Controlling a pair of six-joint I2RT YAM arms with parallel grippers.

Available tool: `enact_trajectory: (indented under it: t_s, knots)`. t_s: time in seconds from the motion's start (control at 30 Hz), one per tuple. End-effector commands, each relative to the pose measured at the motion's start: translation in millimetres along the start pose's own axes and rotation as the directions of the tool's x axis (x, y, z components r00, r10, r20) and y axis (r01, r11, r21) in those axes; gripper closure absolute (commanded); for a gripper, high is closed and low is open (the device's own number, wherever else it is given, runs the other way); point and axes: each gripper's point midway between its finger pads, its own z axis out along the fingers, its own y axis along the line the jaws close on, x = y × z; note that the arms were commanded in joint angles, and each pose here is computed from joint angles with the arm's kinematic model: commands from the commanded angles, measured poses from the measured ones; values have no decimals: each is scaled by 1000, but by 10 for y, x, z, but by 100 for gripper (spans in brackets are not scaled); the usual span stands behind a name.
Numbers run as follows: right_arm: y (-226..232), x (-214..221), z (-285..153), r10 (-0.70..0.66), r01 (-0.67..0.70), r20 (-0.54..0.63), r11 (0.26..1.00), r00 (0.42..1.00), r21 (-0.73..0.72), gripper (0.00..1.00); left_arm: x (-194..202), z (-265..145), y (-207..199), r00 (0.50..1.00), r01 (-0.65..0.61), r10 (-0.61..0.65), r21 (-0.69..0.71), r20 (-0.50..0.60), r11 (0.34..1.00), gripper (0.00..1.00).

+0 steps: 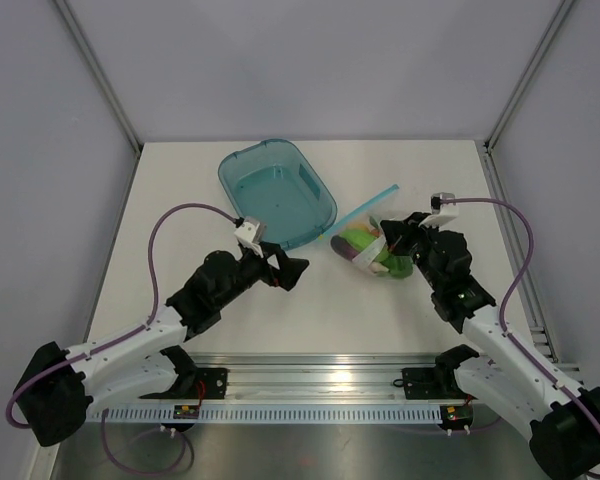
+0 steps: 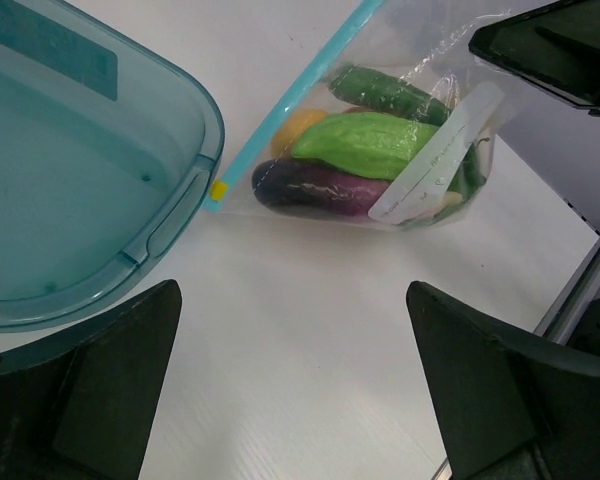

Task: Open the zip-top bag and remove the fake food
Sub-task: Move the zipper food storage bag to the center of the board.

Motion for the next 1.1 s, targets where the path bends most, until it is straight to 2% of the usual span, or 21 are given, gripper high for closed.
enact_trajectory:
  t_s: [0.0, 0.2, 0.27, 0.3, 0.33, 0.37, 0.47, 0.57, 0.63, 0.73, 0.9, 1.07]
  knots:
    - [416, -182, -70, -13, 9, -26, 988, 1000, -155, 100, -377, -5, -57, 993, -25, 26, -7, 115, 1000, 1]
    - [415, -100, -111, -4, -11, -125, 993, 992, -121, 100, -451, -136, -26, 988, -11, 15, -25, 156, 1000, 1]
    - [318, 69, -128, -2, -13, -216, 998, 976, -65, 100, -474, -173, -8, 986, -4, 10, -35, 165, 999, 1]
    - [291, -22, -106, 2, -7, -205, 1000, 979, -24, 92, -493, -186, -11, 985, -5, 11, -35, 170, 999, 1]
    - [204, -9, -89, 7, 0, -220, 1000, 975, 32, 78, -482, -189, -10, 986, -5, 11, -36, 167, 999, 1]
    - [113, 25, -69, 8, 14, -246, 996, 969, 88, 58, -481, -197, -6, 986, -5, 11, -38, 166, 999, 1]
    - [-21, 33, 3, 3, 32, -226, 988, 974, 149, 51, -476, -198, 1, 987, -4, 10, -42, 161, 999, 1]
    - [6, 58, 35, -4, 33, -223, 992, 975, 125, 45, -451, -185, 23, 990, 1, 7, -56, 142, 998, 1]
    - [23, 61, 46, -14, 40, -227, 993, 974, 112, 37, -430, -176, 62, 992, 9, 2, -81, 130, 997, 1]
    - [124, 43, 69, -31, 44, -216, 998, 976, 53, 32, -409, -193, 135, 993, 29, -14, -123, 121, 992, 1]
    - [372, 73, 72, -99, 92, -217, 995, 971, -42, 26, -421, -289, 181, 988, 69, -47, -145, 146, 987, 1]
    - [833, 232, 113, -261, 227, -231, 960, 937, -163, 24, -447, -452, 261, 972, 141, -104, -171, 209, 975, 1]
